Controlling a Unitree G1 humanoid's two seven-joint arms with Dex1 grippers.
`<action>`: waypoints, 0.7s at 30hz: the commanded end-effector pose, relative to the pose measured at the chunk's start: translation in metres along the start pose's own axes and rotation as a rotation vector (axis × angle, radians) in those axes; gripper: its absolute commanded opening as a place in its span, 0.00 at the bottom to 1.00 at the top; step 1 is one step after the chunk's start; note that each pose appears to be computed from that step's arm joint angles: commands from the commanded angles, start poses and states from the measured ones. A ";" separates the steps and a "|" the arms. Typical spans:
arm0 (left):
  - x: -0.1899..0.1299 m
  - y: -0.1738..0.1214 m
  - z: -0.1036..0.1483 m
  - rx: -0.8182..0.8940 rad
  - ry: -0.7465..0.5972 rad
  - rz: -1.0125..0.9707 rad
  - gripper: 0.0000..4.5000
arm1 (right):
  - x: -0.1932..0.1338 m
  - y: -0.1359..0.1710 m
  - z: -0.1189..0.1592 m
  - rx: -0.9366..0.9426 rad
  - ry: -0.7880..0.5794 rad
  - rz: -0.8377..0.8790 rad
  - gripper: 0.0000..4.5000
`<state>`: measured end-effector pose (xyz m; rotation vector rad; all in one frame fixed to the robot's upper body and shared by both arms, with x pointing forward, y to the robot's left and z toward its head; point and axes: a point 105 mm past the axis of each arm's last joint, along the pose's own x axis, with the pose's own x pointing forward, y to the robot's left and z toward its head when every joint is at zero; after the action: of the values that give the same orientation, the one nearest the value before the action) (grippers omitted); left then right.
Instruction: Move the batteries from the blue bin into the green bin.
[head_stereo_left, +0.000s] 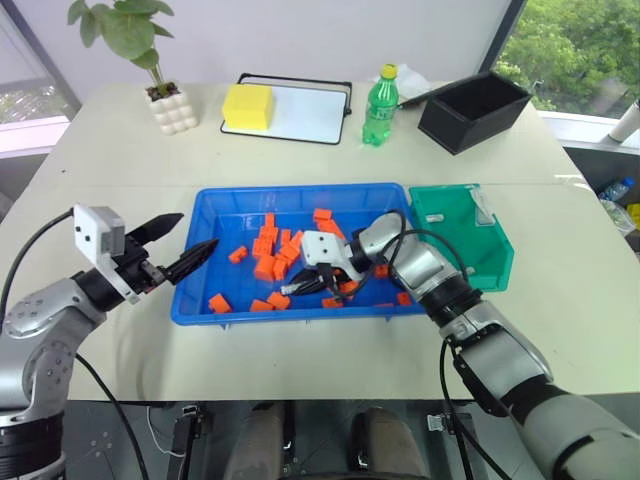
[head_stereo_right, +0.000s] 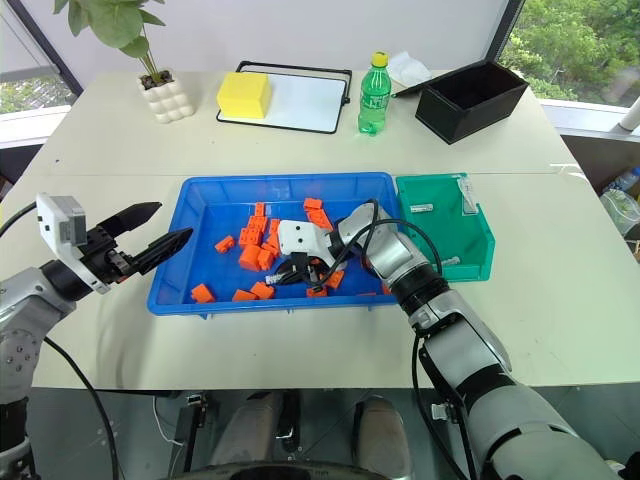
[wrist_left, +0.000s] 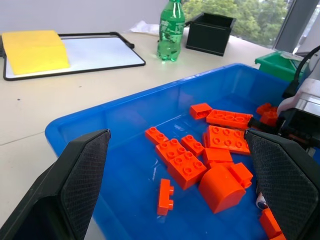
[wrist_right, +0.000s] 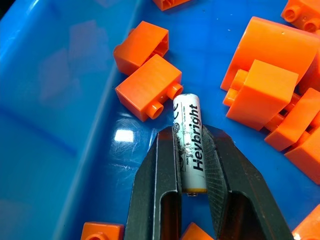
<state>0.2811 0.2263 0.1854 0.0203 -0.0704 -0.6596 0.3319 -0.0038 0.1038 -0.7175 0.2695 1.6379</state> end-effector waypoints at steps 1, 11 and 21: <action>-0.001 -0.003 0.014 0.051 -0.044 -0.007 1.00 | -0.006 -0.008 0.017 -0.055 -0.022 -0.033 0.03; 0.013 -0.021 0.022 0.075 0.008 -0.266 1.00 | -0.117 -0.047 0.092 -0.143 -0.154 -0.336 0.03; 0.050 -0.039 0.030 0.098 0.030 -0.573 1.00 | -0.223 -0.034 0.022 0.042 0.104 -0.634 0.03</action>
<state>0.2946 0.1682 0.2116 0.1190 -0.0460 -1.1949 0.3698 -0.1589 0.2454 -0.7480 0.1736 1.0285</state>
